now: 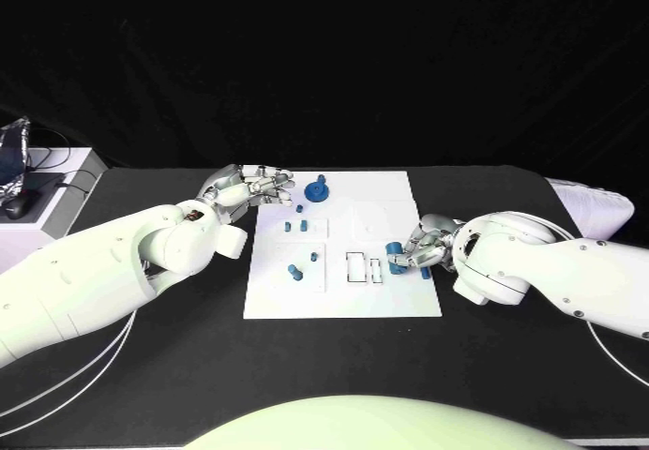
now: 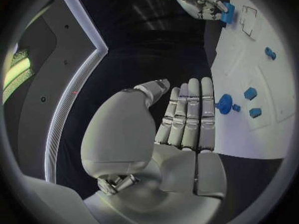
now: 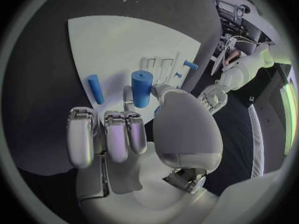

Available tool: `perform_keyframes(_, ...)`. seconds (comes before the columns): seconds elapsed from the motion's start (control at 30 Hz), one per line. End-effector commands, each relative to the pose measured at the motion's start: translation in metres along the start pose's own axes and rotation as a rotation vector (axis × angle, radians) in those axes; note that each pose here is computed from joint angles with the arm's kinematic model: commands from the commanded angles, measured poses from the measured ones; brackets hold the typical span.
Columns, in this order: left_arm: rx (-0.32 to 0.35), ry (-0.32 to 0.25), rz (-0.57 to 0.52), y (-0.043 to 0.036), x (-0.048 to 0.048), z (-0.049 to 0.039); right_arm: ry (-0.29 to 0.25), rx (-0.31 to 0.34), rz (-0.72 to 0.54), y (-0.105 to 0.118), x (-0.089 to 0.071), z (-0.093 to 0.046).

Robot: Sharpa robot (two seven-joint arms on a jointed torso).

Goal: Assemble the parts on the task board

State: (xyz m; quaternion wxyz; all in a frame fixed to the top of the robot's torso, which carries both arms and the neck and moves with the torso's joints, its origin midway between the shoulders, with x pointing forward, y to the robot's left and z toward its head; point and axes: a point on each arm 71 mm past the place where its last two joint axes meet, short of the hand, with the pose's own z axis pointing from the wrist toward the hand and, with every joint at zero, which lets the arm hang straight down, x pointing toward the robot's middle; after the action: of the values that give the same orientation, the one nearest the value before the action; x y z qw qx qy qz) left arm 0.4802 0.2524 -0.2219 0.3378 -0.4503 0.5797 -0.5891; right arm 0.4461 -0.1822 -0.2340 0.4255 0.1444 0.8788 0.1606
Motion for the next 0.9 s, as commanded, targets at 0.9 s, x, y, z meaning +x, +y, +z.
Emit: perform_keyframes(0.9, -0.01, 0.031, -0.014, 0.0003, 0.0037, 0.0003, 0.055, -0.081, 0.111, 0.047, 0.03, 0.011)
